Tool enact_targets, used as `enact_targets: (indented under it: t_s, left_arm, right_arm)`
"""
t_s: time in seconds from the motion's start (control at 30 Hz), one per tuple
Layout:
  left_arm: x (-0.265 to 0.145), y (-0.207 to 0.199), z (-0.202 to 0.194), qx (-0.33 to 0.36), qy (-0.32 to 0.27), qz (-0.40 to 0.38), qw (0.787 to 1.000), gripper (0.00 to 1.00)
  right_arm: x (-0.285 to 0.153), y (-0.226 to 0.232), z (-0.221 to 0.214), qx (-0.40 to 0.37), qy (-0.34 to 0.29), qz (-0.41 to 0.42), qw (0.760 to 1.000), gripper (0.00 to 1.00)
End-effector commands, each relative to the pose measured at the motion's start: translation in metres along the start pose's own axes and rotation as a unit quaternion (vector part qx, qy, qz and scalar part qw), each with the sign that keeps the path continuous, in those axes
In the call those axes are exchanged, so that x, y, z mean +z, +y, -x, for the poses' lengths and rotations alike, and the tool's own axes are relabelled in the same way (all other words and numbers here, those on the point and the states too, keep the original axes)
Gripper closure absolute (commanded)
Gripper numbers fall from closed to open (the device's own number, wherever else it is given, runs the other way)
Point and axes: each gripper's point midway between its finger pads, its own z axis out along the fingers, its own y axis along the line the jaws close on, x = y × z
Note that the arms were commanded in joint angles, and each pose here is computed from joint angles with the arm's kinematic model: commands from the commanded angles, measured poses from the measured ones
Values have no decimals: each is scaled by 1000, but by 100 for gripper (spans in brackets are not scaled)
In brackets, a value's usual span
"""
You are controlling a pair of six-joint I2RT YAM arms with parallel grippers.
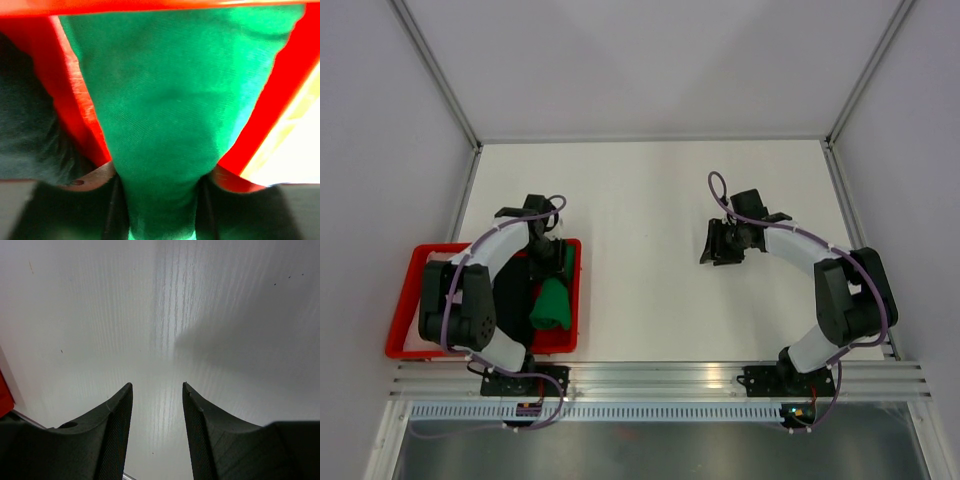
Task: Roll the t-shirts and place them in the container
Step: Place the rolled tshirt into the container
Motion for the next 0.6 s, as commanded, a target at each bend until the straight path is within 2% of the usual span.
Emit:
enact_targets:
  t_s: [0.0,0.1,0.13,0.23,0.43,0.57]
  left_arm:
    - [-7,-13,23,-27,-69,-21,997,48]
    - [-11,-12,26,-26,-85,-21,996,38]
    - [-11,-13,26,-26,-86,-22,996,24]
    - [-15,-12,22,-22,-79,-20,996,6]
    - [-35,-3,3,-11,-44,8,999,10]
    - [-55,-6,15,-15,-73,7,997,13]
  right_arm:
    - [-4,3,20,-12,-18,-6,1000,50]
    - [-3,4,24,-15,-18,-7,1000,49]
    - [-4,5,27,-16,-20,-5,1000,49]
    - [-2,7,32,-18,-23,-3,1000,49]
    - [-1,12,39,-22,-29,8,999,49]
    - [1,16,45,-26,-34,15,999,49]
